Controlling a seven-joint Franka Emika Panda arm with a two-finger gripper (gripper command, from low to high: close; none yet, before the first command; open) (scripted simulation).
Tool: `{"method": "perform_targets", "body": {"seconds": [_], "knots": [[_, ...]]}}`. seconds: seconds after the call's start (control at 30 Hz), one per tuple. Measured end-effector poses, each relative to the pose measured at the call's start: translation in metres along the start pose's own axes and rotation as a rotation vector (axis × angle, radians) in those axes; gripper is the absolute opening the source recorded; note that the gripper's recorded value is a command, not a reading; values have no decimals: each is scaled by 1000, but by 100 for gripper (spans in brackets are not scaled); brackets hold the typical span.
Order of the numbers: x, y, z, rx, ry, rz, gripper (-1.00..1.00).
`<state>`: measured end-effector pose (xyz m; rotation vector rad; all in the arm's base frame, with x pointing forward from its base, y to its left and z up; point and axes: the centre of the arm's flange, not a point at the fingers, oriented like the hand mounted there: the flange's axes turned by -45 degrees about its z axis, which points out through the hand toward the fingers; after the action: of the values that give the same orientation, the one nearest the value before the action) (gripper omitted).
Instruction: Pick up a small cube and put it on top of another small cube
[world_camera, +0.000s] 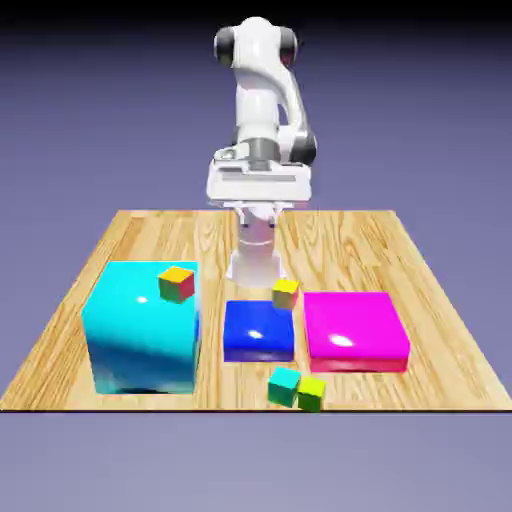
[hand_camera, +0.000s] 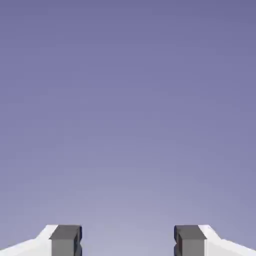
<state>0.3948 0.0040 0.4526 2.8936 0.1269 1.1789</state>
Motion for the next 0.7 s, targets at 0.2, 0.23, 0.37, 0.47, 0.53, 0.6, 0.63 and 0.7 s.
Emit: {"method": "perform_targets", "body": {"seconds": [0.2, 0.23, 0.37, 0.47, 0.53, 0.6, 0.63, 0.7], "knots": [[-4, 2, 40, 61, -110, -140, 0], [-5, 2, 47, 73, -127, -164, 0], [-11, 2, 74, 124, -193, -259, 0], [-17, 1, 95, 166, -237, -332, 0], [-21, 0, 109, 196, -264, -380, 0], [-26, -1, 122, 227, -289, -428, 0], [-29, -2, 129, 243, -301, -453, 0], [-35, -4, 143, 276, -323, -501, 0]]}}
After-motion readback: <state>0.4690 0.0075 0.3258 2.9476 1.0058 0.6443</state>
